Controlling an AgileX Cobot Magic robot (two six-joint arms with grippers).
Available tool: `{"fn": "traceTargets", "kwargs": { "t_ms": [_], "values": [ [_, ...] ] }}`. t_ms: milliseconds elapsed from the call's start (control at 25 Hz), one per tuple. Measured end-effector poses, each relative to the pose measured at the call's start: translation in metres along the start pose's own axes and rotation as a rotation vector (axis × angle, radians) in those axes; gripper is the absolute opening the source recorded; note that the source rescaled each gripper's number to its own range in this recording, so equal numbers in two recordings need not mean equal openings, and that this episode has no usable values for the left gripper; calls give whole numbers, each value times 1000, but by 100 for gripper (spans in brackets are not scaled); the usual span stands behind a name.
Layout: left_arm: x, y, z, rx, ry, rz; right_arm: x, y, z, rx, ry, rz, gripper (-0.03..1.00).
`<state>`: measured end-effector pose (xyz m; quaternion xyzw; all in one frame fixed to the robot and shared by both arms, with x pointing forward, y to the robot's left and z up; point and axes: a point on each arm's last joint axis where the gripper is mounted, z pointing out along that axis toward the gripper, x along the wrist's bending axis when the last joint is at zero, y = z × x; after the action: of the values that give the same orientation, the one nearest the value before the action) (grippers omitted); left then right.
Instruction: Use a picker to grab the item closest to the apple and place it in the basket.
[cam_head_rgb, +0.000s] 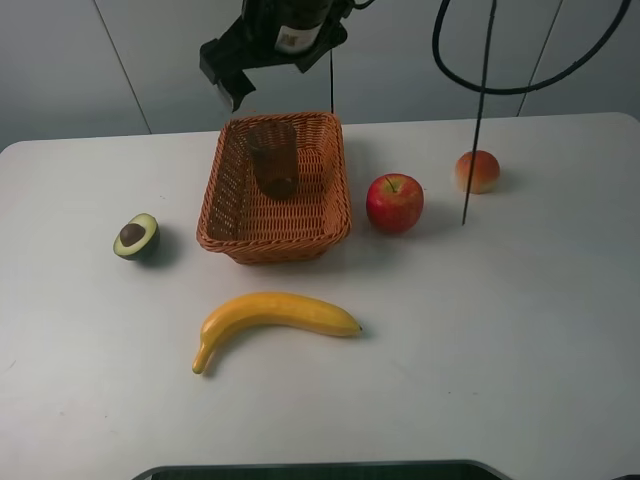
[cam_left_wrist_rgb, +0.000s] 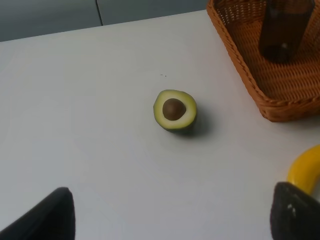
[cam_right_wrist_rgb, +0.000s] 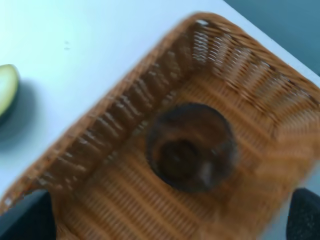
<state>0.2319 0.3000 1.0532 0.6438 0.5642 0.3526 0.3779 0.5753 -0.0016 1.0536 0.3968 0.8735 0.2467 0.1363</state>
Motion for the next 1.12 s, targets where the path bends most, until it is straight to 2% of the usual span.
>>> {"fn": "traceTargets", "kwargs": {
  "t_ms": [240,600,800,1120],
  "values": [
    [0,0,0,0,0,0,-46,-38,-30,51,-56,157,100],
    [0,0,0,0,0,0,-113,-122,-90,78,-180,415,100],
    [0,0,0,0,0,0,-130,-164,-127,46,-238,543,100],
    [0,0,0,0,0,0,-131,-221,-170,14,-300,683,100]
  ]
}}
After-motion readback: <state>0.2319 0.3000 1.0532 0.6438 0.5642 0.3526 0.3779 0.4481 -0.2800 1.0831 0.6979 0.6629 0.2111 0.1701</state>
